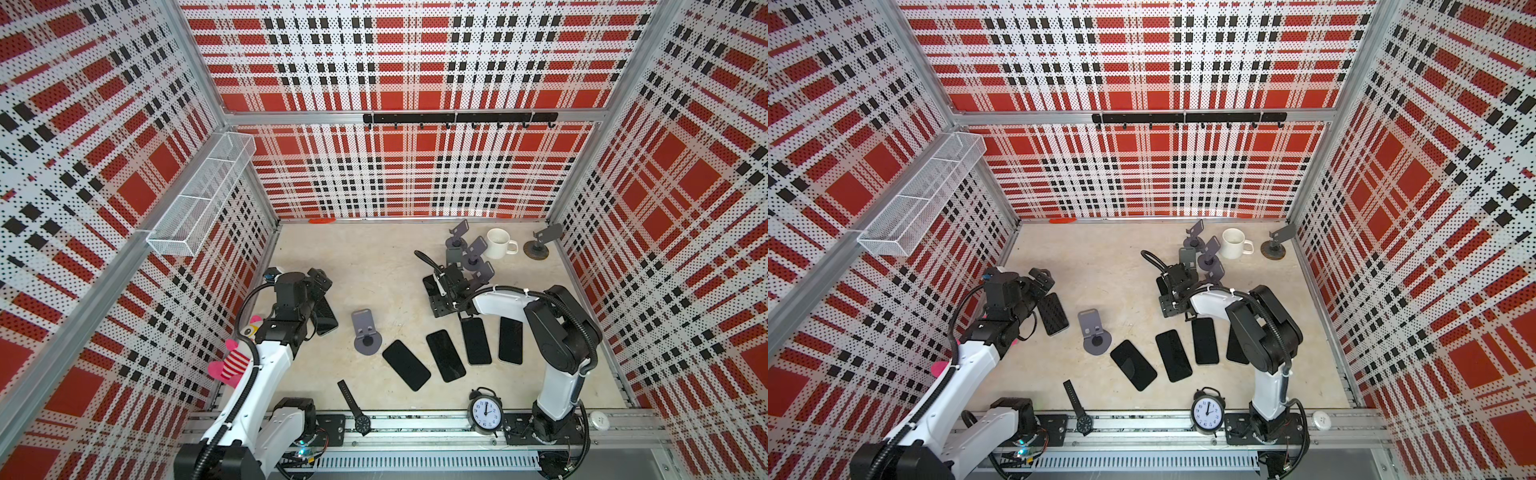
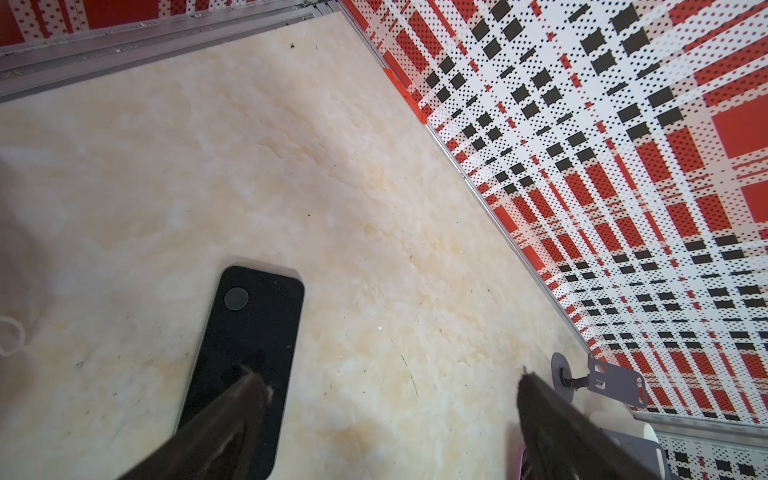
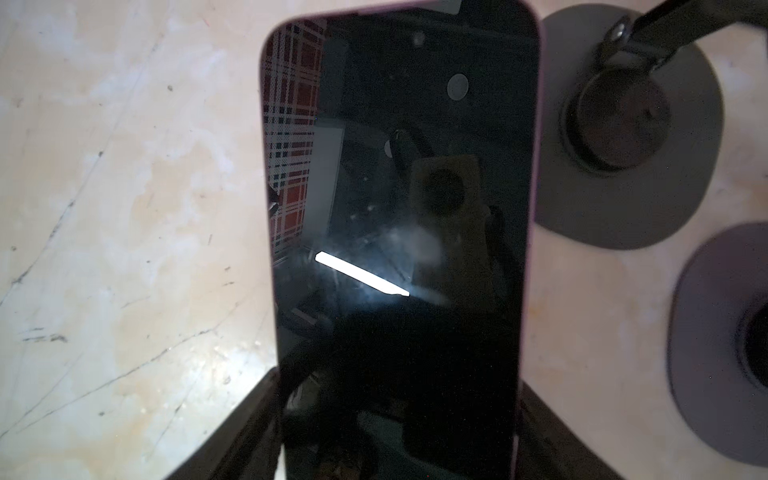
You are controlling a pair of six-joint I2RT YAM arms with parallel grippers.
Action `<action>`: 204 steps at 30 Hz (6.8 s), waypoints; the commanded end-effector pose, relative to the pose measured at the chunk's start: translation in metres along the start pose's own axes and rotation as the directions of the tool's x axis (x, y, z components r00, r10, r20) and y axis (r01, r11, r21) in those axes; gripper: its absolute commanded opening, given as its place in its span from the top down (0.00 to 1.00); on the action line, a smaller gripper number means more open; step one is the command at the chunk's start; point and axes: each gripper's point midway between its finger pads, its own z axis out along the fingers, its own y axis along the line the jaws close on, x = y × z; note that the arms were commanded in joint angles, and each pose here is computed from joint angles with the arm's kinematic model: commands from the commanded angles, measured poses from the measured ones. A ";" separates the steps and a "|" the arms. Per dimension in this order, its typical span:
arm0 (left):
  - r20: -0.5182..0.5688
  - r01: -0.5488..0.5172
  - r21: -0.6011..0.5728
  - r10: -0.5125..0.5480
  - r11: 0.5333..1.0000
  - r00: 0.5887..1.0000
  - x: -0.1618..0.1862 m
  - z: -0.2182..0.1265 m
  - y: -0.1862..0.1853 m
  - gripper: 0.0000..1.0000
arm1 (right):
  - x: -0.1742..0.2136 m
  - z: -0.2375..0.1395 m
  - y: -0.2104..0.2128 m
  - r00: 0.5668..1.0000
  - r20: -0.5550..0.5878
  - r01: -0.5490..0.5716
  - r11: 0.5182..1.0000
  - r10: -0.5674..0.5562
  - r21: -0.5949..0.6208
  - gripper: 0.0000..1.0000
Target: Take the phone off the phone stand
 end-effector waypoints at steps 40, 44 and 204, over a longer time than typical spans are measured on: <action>0.005 0.005 0.015 -0.005 1.000 1.000 -0.004 0.000 0.002 0.02 | 0.019 0.014 -0.009 0.997 -0.072 0.038 0.999 -0.035 0.038 0.17; 0.011 0.004 0.012 -0.004 1.000 1.000 -0.005 -0.001 0.003 0.02 | 0.009 0.005 -0.007 0.999 -0.026 0.032 0.999 -0.032 0.027 0.14; 0.273 -0.539 -0.050 0.531 0.841 0.803 0.026 0.002 -0.113 0.02 | -0.104 -0.256 -0.125 0.313 0.942 -0.338 0.941 0.123 -0.011 0.00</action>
